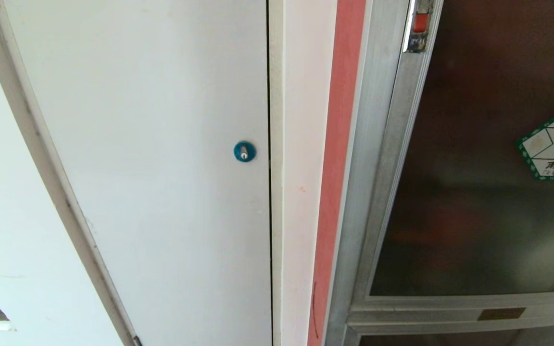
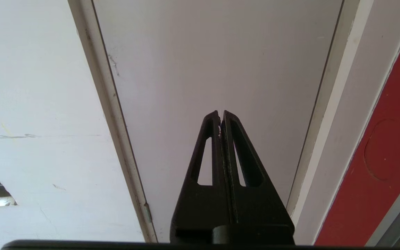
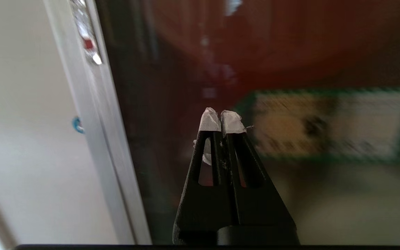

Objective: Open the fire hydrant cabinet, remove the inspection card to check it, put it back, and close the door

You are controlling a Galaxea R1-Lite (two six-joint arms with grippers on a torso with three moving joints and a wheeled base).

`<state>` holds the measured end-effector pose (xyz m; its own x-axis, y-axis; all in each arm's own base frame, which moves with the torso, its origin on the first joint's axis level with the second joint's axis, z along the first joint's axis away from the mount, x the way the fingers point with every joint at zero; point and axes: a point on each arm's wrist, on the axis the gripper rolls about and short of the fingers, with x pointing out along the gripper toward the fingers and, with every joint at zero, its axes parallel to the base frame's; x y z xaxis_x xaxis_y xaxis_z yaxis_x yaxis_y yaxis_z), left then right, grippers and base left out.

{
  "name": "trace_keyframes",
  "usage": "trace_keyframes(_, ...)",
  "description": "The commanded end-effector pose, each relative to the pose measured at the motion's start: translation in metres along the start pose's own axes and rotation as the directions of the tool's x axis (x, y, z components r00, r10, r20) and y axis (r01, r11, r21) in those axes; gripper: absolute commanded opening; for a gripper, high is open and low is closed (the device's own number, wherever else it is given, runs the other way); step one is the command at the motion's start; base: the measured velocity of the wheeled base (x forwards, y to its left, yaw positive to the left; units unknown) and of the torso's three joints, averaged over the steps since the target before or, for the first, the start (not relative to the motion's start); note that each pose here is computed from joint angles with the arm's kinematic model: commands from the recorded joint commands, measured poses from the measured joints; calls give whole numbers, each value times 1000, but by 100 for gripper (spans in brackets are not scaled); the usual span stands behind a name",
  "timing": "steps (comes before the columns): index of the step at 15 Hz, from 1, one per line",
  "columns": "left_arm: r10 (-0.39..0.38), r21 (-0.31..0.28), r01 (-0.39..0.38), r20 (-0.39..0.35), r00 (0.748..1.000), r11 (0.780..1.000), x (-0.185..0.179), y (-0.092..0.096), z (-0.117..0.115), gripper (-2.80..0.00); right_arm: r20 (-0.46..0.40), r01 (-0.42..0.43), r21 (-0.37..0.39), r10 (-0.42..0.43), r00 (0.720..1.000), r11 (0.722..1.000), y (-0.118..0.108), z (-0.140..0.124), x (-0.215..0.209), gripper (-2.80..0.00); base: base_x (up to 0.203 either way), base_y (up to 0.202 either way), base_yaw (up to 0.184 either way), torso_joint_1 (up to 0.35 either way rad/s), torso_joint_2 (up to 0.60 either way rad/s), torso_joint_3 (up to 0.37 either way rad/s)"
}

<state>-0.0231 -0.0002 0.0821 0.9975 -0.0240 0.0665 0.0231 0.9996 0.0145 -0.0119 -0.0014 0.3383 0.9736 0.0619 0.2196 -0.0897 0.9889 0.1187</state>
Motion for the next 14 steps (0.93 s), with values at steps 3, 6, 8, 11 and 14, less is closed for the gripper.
trace_keyframes(3,-1,0,1,-25,1000,1000,2,0,-7,-280,100,55,-53,-50,994,997,-4,-43,-94,-280,0,0,0,0,0,0)
trace_keyframes(6,-1,0,1,-25,1000,1000,2,0,-7,-280,32,74,-148,-70,997,986,-8,-95,-104,-280,0,0,0,0,0,0)
trace_keyframes(8,-1,0,1,-25,1000,1000,2,0,-7,-280,-50,45,-188,-55,997,981,-12,-138,-99,-280,0,0,0,0,0,0)
trace_keyframes(11,-1,0,1,-24,1000,1000,2,0,-7,-280,-107,13,-205,-36,994,979,-20,-196,-78,-280,0,0,0,0,0,0)
trace_keyframes(14,-1,0,1,-24,1000,1000,2,0,-7,-280,-87,-18,-213,-1,996,977,-25,-230,-68,-280,0,0,0,0,0,0)
